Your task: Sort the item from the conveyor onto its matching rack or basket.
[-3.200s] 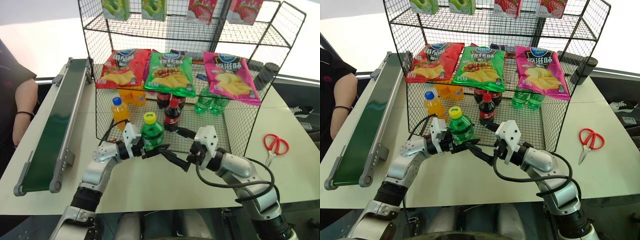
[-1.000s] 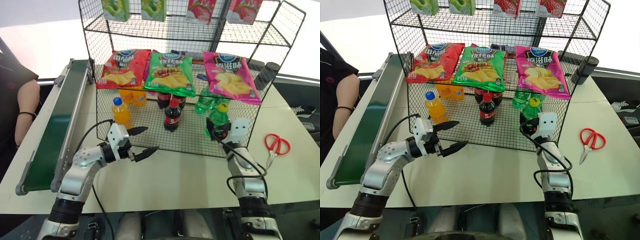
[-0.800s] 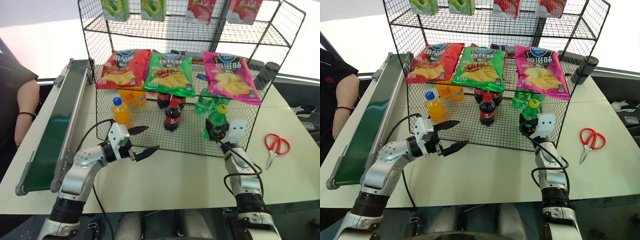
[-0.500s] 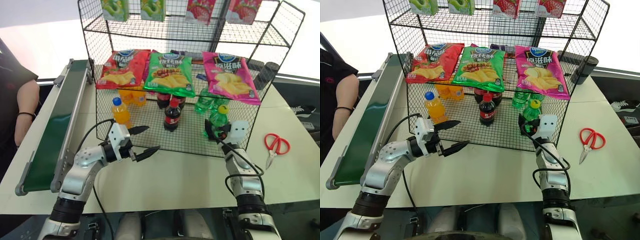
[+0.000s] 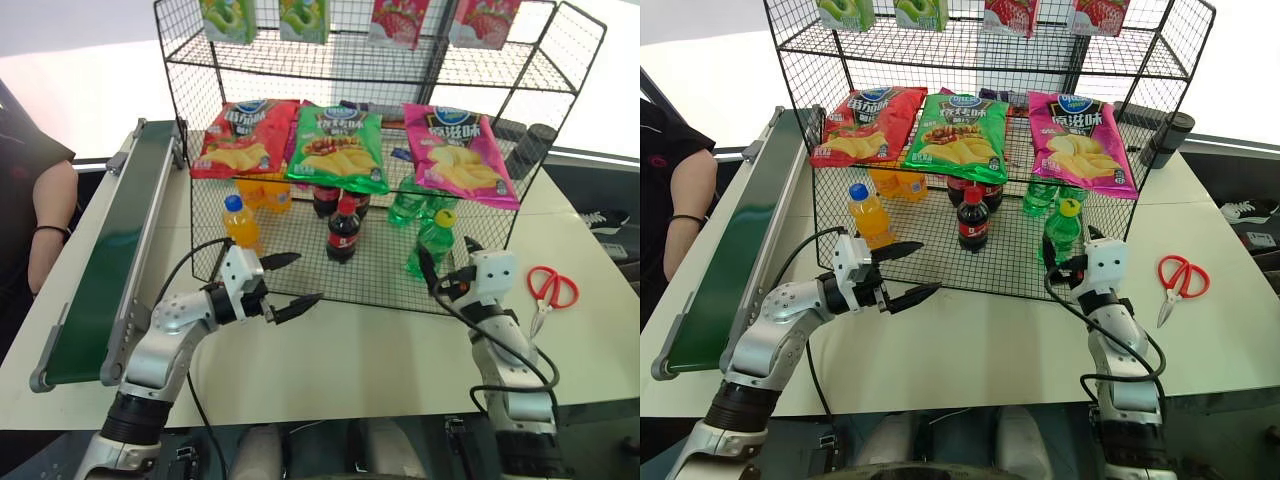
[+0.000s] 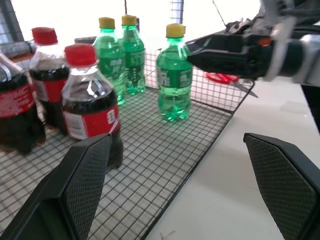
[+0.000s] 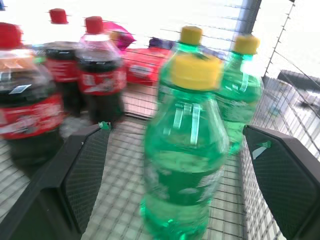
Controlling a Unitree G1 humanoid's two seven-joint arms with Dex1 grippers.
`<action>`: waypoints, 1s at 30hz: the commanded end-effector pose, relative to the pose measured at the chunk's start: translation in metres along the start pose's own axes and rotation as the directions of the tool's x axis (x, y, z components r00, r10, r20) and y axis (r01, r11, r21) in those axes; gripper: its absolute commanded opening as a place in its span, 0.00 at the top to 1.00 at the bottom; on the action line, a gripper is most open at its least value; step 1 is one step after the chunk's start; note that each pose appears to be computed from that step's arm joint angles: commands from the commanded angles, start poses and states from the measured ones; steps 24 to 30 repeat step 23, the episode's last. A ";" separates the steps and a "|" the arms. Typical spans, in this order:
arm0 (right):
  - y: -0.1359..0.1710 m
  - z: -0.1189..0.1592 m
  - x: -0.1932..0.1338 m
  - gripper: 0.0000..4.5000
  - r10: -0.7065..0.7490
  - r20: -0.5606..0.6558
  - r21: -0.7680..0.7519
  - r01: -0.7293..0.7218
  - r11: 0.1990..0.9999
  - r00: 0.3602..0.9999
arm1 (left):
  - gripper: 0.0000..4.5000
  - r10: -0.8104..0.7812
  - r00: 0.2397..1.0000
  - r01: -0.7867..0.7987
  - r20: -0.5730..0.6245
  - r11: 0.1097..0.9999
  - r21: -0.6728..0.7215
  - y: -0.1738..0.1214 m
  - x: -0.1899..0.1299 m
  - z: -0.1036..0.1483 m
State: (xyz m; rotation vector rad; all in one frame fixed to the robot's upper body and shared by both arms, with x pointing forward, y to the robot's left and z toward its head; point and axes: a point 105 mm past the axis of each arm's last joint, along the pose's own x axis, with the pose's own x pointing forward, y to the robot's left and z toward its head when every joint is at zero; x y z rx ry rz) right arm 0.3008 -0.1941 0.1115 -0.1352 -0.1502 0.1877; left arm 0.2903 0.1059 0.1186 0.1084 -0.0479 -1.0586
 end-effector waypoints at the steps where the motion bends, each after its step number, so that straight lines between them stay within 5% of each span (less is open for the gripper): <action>1: 0.016 0.029 -0.014 0.02 0.138 0.050 -0.044 -0.136 0.990 0.989 | 0.00 0.059 0.997 -0.058 -0.041 0.998 0.040 0.015 -0.020 0.003; 8: 0.008 0.040 -0.059 0.02 0.295 -0.052 -0.043 -0.298 0.954 0.954 | 0.00 0.198 0.971 -0.188 -0.138 0.979 0.083 0.042 -0.064 -0.007; 13: -0.023 0.031 -0.081 0.02 0.262 -0.155 -0.043 -0.271 0.962 0.953 | 0.00 0.274 0.941 -0.264 -0.200 0.961 0.077 0.050 -0.094 -0.021; 30: -0.032 0.023 -0.084 0.02 0.262 -0.184 -0.023 -0.270 0.962 0.947 | 0.00 0.292 0.931 -0.286 -0.217 0.956 0.061 0.049 -0.103 -0.028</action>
